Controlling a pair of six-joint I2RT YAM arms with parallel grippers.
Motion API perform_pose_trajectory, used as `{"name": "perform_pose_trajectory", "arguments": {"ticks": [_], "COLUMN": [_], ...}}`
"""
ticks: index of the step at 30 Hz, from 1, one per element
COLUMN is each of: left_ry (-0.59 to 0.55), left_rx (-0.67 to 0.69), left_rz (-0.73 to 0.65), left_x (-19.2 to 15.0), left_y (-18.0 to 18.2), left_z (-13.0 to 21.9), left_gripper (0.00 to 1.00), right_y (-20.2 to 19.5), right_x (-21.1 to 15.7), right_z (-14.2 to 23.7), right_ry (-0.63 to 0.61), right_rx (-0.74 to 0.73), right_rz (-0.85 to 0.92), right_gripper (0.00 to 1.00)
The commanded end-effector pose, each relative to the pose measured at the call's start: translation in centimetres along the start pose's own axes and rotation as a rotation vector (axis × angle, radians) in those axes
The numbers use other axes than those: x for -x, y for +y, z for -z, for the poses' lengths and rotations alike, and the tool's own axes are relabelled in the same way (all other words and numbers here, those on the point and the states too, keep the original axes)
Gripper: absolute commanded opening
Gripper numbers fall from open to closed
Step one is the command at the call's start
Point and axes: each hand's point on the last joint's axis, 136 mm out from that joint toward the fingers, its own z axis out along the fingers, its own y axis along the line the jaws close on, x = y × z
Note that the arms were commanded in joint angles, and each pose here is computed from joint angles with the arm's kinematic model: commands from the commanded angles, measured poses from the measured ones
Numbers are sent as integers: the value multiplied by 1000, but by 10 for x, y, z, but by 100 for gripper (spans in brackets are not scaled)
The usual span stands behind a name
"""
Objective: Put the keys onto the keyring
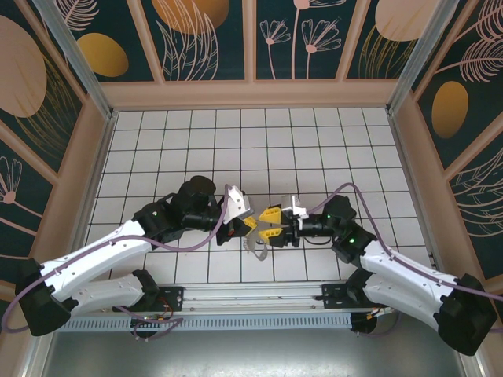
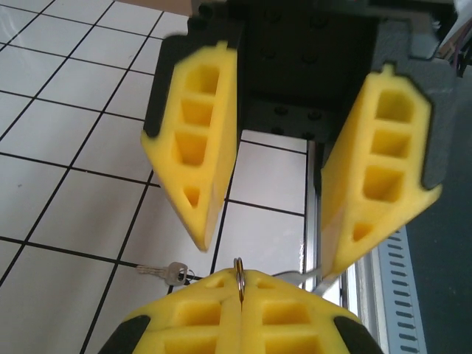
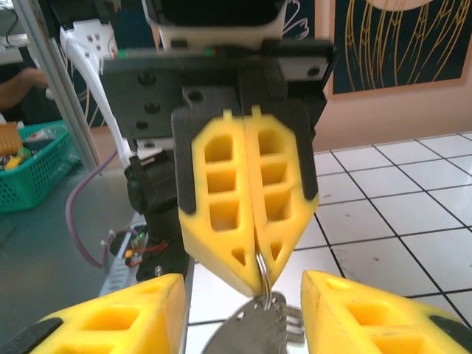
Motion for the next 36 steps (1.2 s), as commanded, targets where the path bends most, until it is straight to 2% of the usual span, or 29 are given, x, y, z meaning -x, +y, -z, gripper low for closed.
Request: {"name": "perform_pose_trajectory", "arguments": {"ticks": [1, 6, 14, 15, 23, 26, 28, 36], "left_ry": [-20, -18, -6, -7, -22, -50, -95, -246], "left_rx": [-38, -46, -52, -53, -50, -47, -32, -2], "left_rz": [-42, -45, -39, -37, -22, -8, 1, 23], "left_x": [11, 11, 9, 9, 12, 13, 16, 21], "left_y": [-8, -9, -9, -8, -6, -6, -5, -7], "left_z": [3, 3, 0, 0, -4, -4, -1, 11], "left_gripper": [0, 0, 0, 0, 0, 16, 23, 26], "right_y": [-3, -5, -4, -3, 2, 0, 2, 10], "right_x": [8, 5, 4, 5, 8, 13, 17, 27], "right_z": [-5, -7, -8, -8, -8, -4, 1, 9], "right_ry": [2, 11, 12, 11, -16, -50, -87, -163], "right_rx": [-9, -12, -5, -3, 14, -18, -27, 3], "right_rz": [43, 42, 45, 47, 55, 64, 74, 81], "right_gripper": [40, 30, 1, 0, 0, 0, 0, 0]}}
